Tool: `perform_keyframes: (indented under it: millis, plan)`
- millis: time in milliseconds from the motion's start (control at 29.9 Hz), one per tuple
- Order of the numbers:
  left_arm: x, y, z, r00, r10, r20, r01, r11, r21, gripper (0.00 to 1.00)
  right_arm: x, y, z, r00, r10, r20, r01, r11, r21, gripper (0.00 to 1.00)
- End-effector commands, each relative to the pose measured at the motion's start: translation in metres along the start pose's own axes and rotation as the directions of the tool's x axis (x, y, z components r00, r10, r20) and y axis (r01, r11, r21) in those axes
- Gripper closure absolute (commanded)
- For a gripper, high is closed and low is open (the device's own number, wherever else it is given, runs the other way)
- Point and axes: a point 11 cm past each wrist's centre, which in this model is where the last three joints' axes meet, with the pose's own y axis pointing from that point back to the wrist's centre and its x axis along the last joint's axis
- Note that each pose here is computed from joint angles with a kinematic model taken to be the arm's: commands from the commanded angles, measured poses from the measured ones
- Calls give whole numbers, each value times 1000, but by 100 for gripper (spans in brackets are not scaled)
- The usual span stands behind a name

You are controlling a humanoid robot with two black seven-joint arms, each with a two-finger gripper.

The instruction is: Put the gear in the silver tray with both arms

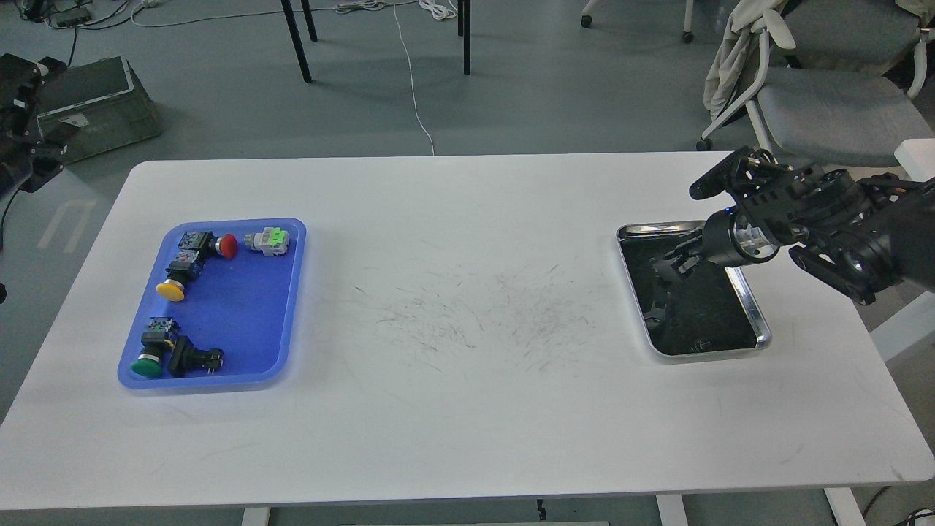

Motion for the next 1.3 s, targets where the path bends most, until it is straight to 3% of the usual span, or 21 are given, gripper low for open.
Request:
perform_keyframes:
  millis: [0, 334, 434, 535, 735, 936, 1170, 1270]
  plan:
    - [2, 1, 0, 1000, 2, 4, -2, 1000, 2, 1, 20, 7, 1, 991, 85, 104, -87, 996, 16, 17]
    - [0, 0, 1, 1000, -2, -1, 2, 1000, -2, 1, 66, 58, 46, 802, 385, 457, -402, 914, -64, 13]
    - [-1, 0, 1, 1000, -1, -6, 1, 1000, -6, 1, 75, 79, 64, 694, 480, 537, -504, 856, -114, 13]
    - [1, 1, 0, 1000, 10, -21, -10, 1000, -10, 1, 85, 100, 80, 499, 565, 657, -631, 756, -171, 13]
    - [4, 1, 4, 995, 41, -95, -46, 998, -52, 1, 75, 104, 92, 148, 550, 822, -738, 615, -278, 13]
    - [-2, -5, 8, 986, 45, -160, -61, 994, -93, 1, 54, 106, 111, -233, 482, 844, -735, 481, -478, 11]
    - [-20, -19, 14, 969, 30, -246, -68, 987, -147, 1, 49, 103, 113, -470, 355, 808, -699, 409, -587, 10]
    - [-23, -22, 19, 955, 31, -294, -87, 980, -180, 1, 53, 98, 105, -482, 316, 817, -701, 421, -576, 10]
